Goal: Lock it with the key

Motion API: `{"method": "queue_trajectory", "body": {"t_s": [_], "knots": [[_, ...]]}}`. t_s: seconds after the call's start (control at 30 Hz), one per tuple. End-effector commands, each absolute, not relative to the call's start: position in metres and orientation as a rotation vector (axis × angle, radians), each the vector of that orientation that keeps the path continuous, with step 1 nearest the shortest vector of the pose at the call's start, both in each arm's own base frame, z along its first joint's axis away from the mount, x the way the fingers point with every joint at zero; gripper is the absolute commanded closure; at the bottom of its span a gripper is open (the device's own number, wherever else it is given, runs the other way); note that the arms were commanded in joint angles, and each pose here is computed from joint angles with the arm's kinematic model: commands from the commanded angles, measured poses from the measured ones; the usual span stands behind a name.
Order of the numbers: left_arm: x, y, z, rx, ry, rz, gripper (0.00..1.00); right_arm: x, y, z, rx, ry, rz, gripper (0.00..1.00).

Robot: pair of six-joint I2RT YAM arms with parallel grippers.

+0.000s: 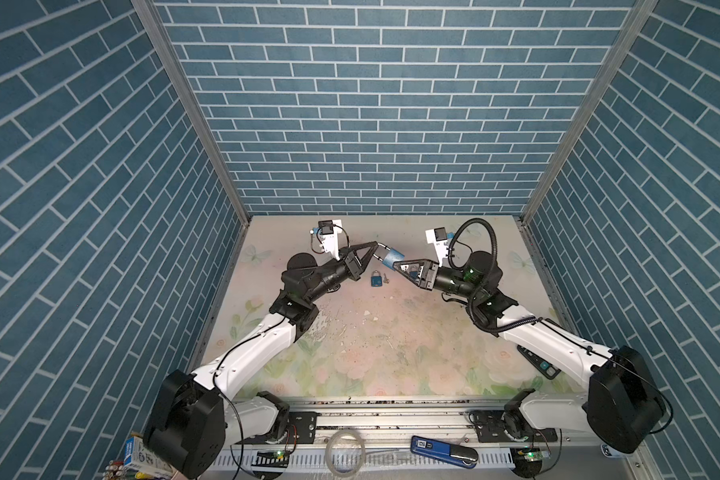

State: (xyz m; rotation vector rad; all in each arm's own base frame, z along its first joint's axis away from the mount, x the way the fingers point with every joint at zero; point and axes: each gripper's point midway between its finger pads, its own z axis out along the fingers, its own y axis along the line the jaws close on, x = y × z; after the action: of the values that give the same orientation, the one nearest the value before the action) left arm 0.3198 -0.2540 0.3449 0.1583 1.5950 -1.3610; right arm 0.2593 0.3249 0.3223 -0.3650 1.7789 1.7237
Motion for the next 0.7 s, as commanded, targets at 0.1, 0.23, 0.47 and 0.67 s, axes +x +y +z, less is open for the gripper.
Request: {"method": "queue_trajectory", "body": {"t_s": [0.1, 0.23, 0.47, 0.67], "knots": [[0.306, -0.281, 0.304, 0.232, 1.753, -1.411, 1.0, 0.263, 0.325, 0.387, -0.433, 1.539, 1.736, 1.0], [0.3, -0.293, 0.296, 0.261, 1.774, -1.423, 1.0, 0.266, 0.33, 0.39, -0.442, 1.523, 1.759, 1.0], [0.294, -0.301, 0.294, 0.295, 1.765, -1.432, 1.0, 0.261, 0.328, 0.4, -0.45, 1.49, 1.788, 1.0], [0.287, -0.304, 0.296, 0.359, 1.732, -1.45, 1.0, 0.256, 0.325, 0.411, -0.424, 1.493, 1.839, 1.0]]}}
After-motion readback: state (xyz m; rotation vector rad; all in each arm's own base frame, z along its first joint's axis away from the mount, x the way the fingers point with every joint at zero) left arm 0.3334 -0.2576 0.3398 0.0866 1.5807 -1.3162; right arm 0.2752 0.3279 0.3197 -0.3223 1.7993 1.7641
